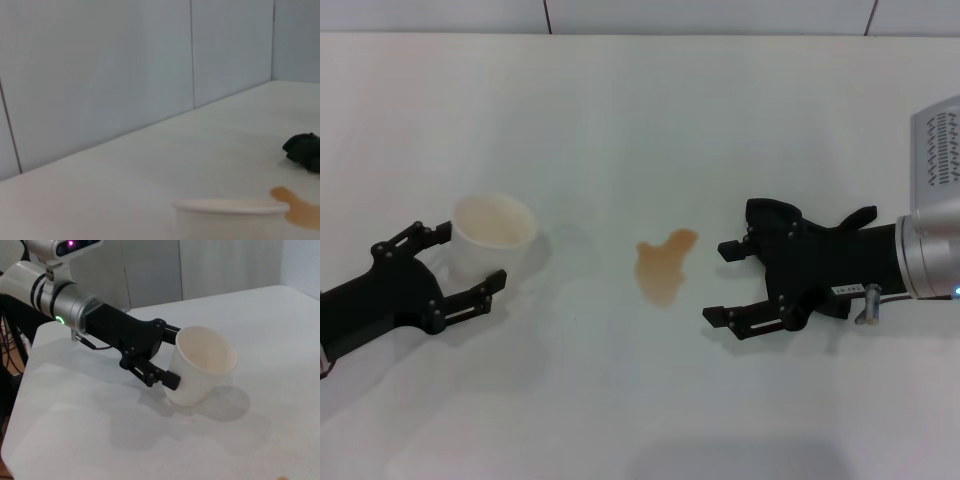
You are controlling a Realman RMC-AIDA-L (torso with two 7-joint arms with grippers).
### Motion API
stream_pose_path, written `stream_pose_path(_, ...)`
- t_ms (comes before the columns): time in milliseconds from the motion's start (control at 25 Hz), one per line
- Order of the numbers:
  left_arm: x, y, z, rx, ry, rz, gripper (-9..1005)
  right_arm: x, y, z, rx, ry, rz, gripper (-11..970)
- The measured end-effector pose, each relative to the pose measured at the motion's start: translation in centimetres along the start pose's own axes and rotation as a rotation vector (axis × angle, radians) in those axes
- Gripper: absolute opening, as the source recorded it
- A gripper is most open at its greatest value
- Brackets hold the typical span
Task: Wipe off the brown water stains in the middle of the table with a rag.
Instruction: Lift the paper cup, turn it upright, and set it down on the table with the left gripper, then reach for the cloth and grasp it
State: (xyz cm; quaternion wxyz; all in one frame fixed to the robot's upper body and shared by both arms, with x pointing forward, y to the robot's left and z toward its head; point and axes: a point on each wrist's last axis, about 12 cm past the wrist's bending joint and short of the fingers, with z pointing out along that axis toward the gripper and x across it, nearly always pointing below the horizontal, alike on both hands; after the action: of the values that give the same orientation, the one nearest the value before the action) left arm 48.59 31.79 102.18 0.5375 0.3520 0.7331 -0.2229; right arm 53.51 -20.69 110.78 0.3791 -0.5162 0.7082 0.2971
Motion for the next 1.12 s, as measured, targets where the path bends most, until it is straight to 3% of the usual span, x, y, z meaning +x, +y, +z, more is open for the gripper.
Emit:
stream_pose_path(640, 1.7, -0.8, -1.8, -0.038, 0.035, -0.036, 893, -0.3, 0.5, 0.1, -0.011, -0.001, -0.02, 812)
stream_pose_path(1120, 1.3, -1.1, -7.2, -0.107, -0.027, -0.012, 893, -0.5, 1.1, 0.7, -0.039, 0.002, -0.031, 811)
